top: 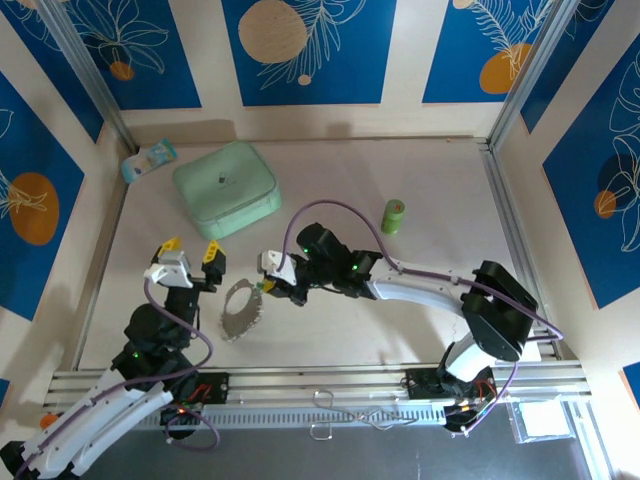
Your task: Put the keys on the keyring
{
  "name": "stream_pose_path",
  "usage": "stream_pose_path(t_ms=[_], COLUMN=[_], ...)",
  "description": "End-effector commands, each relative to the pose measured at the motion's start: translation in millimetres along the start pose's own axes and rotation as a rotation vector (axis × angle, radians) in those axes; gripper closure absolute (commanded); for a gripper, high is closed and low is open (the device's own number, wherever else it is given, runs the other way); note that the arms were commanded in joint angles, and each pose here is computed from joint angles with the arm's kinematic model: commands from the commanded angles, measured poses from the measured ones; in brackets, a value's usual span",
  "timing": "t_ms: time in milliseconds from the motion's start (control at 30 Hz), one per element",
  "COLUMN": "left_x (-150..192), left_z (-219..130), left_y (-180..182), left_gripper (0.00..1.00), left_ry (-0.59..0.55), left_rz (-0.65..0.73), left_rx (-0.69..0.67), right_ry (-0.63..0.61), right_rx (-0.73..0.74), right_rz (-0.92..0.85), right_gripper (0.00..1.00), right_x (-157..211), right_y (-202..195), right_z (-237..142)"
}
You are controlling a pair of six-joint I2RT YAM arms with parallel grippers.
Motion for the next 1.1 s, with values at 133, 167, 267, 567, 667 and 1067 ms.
stream_pose_path(t_ms=[133,167,267,567,667,1067], left_x=[10.8,14.9,27.2,57.8,70.6,98.2], left_z=[12.1,13.8,18.9,37.4,47.0,71.3], left_y=[-7.0,-8.1,-11.3,-15.0,-5.1,51.6], left_gripper=[0.23,0.23,0.21,0.07,0.00,0.00], left_ry=[0.087,0.106,0.152,0.270,0.317,0.361], left_rz=[0.054,0.069,0.103,0.229,0.218,0.219], left_rx=[-0.028,-0.031,-0.034,-0.047,-0.073,-0.265], right_ry=[0.369,0.420,0.520,0.354,0.137,-0.101], right_rx=[0.127,0.134,0.155,0.248,0.353,0.994], right_rz=[-0.083,-0.105,-0.145,0.023,0.181,0.519], right_gripper=[1.00,0.98,0.80,0.58,0.56,0.55], right_x=[76.8,85.2,104.0,90.7,76.8,137.7], right_y=[-11.9,-11.6,-10.3,-20.9,-35.9,-99.9], right_z=[-17.9,-19.8,-23.5,-63.9,-99.0,-214.8])
Point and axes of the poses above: each hand's point on the last joint's axis, 136 mm out from that joint toward the fingers, its own z axis out along the fingers, its own y axis along the line the jaws close on, x = y × z, the point moved 7 cm from there along -z, back along the fingers, and after that the axes turned 3 degrees about -z, right-handed, at the moved point
